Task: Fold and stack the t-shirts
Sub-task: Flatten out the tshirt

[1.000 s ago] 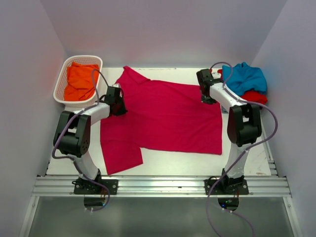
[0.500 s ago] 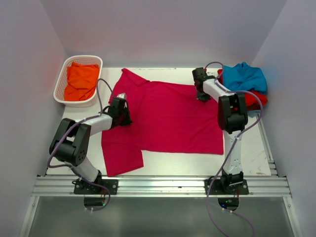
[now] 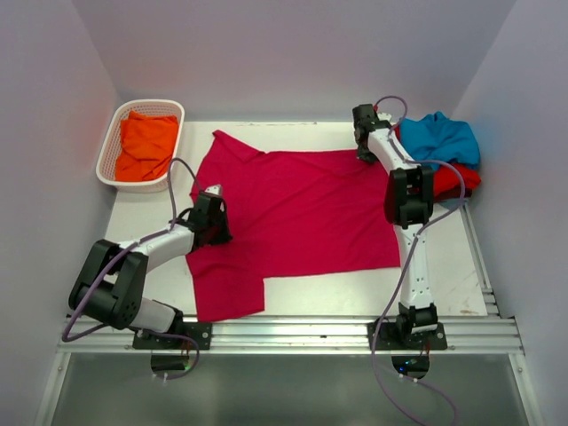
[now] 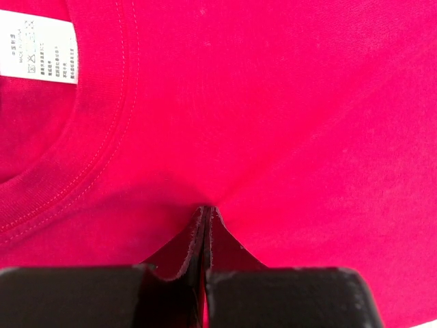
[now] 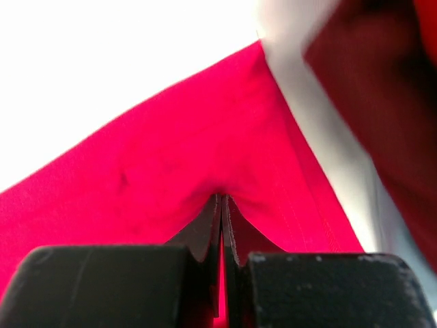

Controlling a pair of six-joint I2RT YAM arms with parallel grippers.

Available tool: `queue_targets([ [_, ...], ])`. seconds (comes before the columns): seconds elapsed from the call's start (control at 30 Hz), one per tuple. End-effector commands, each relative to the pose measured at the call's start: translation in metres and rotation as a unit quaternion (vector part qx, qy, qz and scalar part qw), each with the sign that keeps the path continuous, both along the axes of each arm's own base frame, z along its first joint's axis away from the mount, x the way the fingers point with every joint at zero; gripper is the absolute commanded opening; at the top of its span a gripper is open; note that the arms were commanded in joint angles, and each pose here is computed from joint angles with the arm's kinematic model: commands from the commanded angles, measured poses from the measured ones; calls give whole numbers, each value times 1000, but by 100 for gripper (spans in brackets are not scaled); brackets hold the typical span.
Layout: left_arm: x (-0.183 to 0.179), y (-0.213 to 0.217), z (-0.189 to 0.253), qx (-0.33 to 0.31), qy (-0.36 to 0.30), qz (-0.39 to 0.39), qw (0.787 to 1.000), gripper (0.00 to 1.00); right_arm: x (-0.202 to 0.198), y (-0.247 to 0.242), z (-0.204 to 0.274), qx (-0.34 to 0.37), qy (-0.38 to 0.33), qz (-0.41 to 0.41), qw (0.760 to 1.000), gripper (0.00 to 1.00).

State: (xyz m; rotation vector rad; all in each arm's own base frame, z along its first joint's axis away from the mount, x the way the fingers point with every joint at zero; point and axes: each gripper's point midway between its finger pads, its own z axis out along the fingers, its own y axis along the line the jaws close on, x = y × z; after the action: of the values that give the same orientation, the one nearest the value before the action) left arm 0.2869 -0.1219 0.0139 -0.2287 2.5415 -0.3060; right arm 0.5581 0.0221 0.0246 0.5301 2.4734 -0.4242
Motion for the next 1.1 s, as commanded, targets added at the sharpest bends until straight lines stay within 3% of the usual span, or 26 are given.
queue_targets([
  [0.0,-20,13,-22,25,41,16,999,0,2,-5,-23,20,33,-3,999,0],
  [0.2,-8,16,-9,36,20,25,999,0,38,-1,31,48,-63,4,997,0],
  [0.23,-3,15,-3,35,8,27,999,0,30,2,20,52,-54,21,997,0],
  [0.27,5,16,7,36,-11,33,999,0,53,13,47,69,-131,40,988,0],
  [0.3,18,14,22,31,-37,37,998,0,59,26,107,98,-205,75,971,0],
  [0.33,27,13,36,26,-61,43,997,0,35,30,82,106,-199,95,970,0],
  [0.37,36,16,47,33,-83,53,995,0,53,39,129,120,-311,117,936,3],
  [0.4,53,13,68,26,-119,57,991,0,39,45,184,130,-372,135,909,4],
  [0.43,62,12,82,22,-143,59,988,0,25,47,174,135,-368,142,909,6],
  [0.5,84,12,113,22,-186,72,980,0,8,60,209,154,-385,177,892,8],
  [0.6,103,11,140,24,-223,80,971,0,-18,71,221,157,-374,193,893,8],
  [0.73,107,8,123,44,-166,71,983,0,-68,83,205,154,-304,203,918,6],
  [0.83,97,6,101,49,-133,57,988,0,-108,84,165,144,-234,192,942,0],
  [1.07,91,13,54,53,-87,65,993,0,-171,77,128,142,-171,191,956,0],
])
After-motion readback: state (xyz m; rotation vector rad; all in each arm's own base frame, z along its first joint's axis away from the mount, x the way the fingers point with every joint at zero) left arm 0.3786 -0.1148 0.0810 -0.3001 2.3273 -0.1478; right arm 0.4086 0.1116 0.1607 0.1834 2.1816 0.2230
